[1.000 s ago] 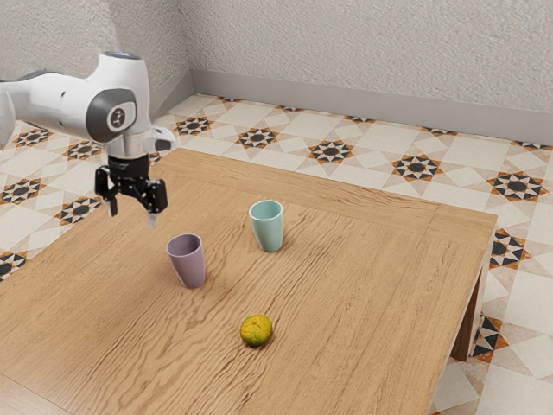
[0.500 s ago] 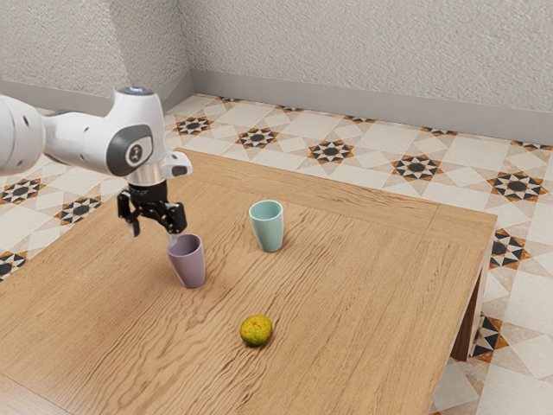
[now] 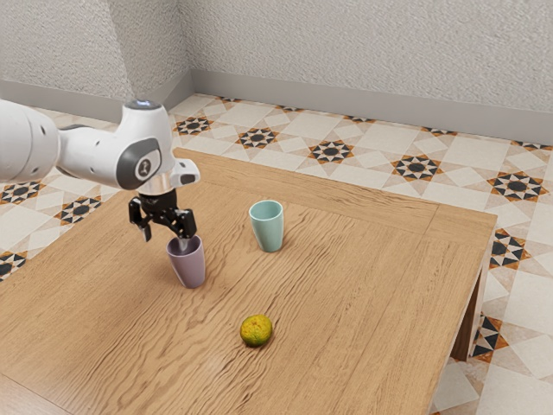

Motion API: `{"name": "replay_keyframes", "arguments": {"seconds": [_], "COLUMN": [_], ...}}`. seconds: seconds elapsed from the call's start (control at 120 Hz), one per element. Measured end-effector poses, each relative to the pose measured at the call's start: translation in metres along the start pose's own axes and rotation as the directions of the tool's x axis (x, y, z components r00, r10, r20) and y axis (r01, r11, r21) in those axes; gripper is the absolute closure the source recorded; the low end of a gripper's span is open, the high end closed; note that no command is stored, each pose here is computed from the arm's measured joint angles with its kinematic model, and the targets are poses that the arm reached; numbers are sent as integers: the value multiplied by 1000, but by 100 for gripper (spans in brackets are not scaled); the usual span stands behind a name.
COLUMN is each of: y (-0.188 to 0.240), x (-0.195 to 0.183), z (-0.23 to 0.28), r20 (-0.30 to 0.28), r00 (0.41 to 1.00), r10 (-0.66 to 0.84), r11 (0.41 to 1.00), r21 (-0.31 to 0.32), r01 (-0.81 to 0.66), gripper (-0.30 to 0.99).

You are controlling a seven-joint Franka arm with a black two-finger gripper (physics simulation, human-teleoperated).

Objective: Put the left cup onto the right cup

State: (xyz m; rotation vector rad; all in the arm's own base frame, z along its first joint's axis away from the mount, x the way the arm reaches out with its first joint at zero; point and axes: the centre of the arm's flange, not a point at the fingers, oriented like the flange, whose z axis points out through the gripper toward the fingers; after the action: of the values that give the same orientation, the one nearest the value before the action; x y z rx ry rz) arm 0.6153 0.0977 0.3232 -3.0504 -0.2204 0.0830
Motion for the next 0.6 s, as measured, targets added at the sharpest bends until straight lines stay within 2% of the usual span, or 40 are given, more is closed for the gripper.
{"name": "replay_keyframes", "arguments": {"seconds": [0.308, 0.483, 0.6], "y": [4, 7, 9], "x": [7, 9, 9], "z": [14, 12, 10], "r20": [-20, -33, -35], "r00": [1000, 999, 999], "r10": [-3, -10, -10], "r11": [1000, 1000, 1000], "r21": [-7, -21, -24], "r01": [3, 10, 10], "gripper": [1, 44, 61]}}
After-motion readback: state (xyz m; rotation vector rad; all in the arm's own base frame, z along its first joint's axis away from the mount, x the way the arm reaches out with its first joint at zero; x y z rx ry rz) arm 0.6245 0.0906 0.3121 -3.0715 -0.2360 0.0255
